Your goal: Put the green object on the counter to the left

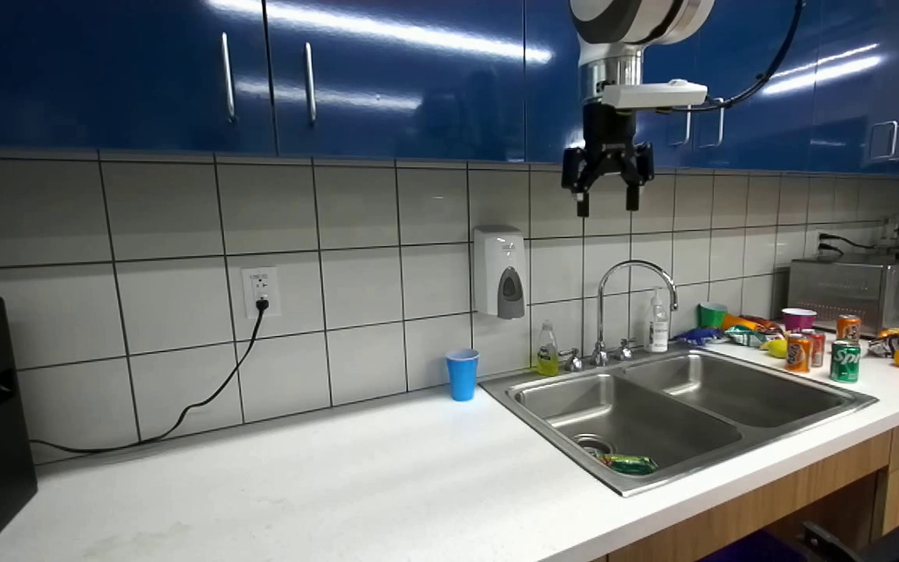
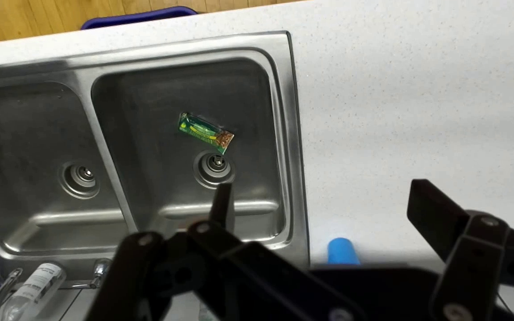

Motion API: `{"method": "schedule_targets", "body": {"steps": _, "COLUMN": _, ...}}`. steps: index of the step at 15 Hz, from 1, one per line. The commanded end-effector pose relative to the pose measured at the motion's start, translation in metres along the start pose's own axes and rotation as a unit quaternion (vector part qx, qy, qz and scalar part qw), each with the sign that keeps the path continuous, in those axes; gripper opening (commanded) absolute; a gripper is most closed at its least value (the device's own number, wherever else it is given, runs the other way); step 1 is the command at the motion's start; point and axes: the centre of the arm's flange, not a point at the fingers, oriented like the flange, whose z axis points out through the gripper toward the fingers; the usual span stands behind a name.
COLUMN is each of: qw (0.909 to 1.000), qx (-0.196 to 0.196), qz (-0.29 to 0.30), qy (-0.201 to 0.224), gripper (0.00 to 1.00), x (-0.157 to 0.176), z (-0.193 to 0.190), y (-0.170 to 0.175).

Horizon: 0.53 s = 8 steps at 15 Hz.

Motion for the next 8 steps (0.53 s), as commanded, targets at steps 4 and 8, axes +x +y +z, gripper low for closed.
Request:
{"method": "schedule_targets", "body": {"steps": 4, "qw": 0.9997, "qx": -0.014, "qz": 0.011, "qy": -0.016, "gripper": 1.0, "x": -0.046, "z": -0.015, "y": 0.029}}
{"method": "schedule_targets", "body": {"steps": 8, "qw": 0.9995, "qx": -0.012, "qz": 0.015, "qy": -0.025, "gripper": 1.0, "x": -0.065, "z": -0.02, "y": 0.038}}
